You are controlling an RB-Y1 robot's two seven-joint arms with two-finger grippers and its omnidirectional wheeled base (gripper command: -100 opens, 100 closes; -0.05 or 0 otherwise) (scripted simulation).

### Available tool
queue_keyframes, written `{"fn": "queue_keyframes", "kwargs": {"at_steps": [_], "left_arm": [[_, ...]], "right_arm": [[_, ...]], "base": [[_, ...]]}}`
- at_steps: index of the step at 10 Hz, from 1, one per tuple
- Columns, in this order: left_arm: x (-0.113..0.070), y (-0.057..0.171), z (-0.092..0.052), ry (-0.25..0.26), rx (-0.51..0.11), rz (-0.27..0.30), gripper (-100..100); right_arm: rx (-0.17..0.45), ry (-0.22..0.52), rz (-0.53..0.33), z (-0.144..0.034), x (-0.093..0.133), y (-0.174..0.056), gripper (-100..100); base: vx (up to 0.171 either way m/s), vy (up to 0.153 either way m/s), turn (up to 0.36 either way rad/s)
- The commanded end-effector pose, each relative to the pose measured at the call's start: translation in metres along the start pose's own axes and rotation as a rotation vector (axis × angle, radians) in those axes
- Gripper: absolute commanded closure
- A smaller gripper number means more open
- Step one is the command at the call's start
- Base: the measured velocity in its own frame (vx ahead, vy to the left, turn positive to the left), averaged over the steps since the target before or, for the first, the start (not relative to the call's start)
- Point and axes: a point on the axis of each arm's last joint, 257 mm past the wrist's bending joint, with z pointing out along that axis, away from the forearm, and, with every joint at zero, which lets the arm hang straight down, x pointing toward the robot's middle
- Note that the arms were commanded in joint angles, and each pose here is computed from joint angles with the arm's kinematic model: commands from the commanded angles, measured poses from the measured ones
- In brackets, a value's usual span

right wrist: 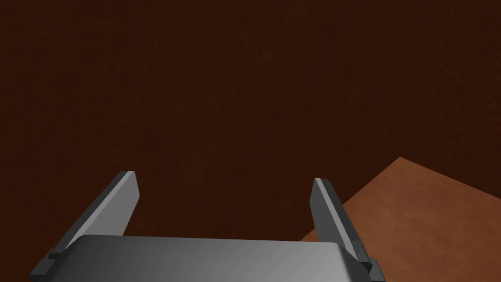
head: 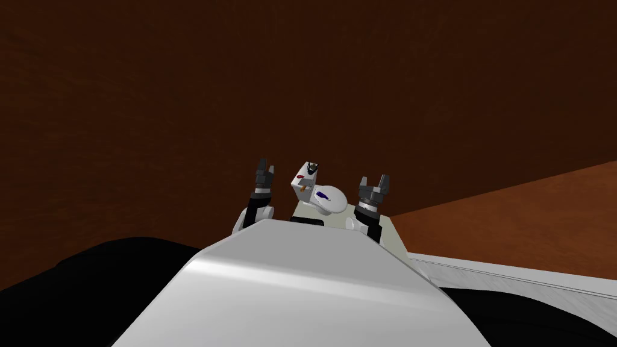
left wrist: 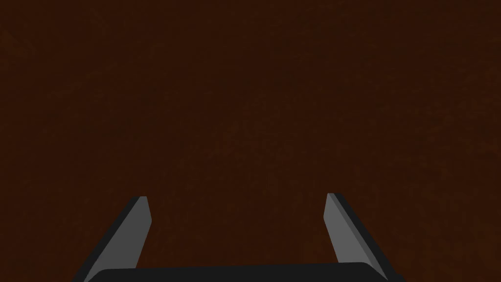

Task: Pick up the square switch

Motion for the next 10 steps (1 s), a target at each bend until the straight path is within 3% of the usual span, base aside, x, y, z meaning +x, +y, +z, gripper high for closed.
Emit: {"fn": "queue_keyframes", "kwargs": {"at_steps": [1,4,5,9,10], "left_arm": [[0.002,0.01,-0.004,0.029,-0.03,0.012,-100],[-0.001,0.041,-0.018,0.068,-0.132,0.028,-100],[-0.006,0.062,-0.03,0.078,-0.201,0.032,-100],[-0.019,0.104,-0.059,0.081,-0.354,0.037,-100],[-0.027,0.124,-0.076,0.076,-0.433,0.036,-100]], "right_arm": [[0.0,0.0,0.0,0.0,0.0,0.0,0],[0.0,0.0,0.0,0.0,0.0,0.0,0],[0.0,0.0,0.0,0.0,0.0,0.0,0],[0.0,0.0,0.0,0.0,0.0,0.0,0],[0.0,0.0,0.0,0.0,0.0,0.0,0]], "base": [[-0.02,-0.022,0.039],[-0.058,-0.051,0.078],[-0.094,-0.075,0.129],[-0.09,-0.053,0.078],[-0.081,-0.048,0.129]]}}
